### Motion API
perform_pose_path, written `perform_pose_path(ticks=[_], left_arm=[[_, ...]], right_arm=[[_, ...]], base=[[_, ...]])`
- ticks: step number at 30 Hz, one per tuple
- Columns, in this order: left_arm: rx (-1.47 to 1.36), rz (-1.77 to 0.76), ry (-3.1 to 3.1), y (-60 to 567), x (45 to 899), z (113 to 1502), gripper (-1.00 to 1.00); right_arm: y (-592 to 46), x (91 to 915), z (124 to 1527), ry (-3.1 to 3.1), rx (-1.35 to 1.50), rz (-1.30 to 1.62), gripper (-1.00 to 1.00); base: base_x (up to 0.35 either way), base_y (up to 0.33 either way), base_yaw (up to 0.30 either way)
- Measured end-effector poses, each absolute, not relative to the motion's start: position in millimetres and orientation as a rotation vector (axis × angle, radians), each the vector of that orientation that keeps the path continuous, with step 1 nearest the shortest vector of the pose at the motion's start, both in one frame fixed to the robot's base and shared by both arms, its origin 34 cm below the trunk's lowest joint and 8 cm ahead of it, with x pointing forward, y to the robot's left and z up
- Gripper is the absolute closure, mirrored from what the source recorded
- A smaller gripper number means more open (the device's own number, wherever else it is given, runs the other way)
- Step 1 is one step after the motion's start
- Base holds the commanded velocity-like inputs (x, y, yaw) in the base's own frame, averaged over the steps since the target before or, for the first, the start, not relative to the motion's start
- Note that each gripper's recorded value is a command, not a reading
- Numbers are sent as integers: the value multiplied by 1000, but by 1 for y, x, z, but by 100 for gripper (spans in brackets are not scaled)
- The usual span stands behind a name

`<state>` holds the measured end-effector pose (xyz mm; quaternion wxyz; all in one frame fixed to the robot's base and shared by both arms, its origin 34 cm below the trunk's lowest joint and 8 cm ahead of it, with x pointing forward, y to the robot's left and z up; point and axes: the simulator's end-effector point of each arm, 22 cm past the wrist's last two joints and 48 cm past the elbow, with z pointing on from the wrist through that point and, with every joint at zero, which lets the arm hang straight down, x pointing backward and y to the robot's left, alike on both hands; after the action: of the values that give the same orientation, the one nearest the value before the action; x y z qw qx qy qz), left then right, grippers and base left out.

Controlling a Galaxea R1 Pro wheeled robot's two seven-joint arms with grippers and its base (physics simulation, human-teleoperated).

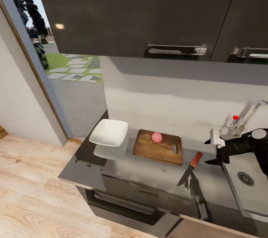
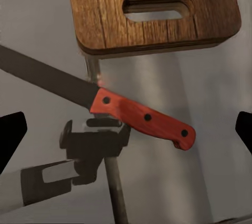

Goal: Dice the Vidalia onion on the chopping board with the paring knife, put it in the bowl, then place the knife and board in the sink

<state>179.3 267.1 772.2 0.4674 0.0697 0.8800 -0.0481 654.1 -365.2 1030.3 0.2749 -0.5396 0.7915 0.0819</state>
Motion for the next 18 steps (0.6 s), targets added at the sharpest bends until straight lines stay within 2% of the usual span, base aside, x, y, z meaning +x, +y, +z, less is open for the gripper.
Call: perform_pose_path(ticks=[18], left_arm=[[170, -121, 2187, 267, 173, 770, -100]], right_arm=[[-351, 648, 1003, 2148, -1545, 258, -100]], base=[[12, -1, 0]])
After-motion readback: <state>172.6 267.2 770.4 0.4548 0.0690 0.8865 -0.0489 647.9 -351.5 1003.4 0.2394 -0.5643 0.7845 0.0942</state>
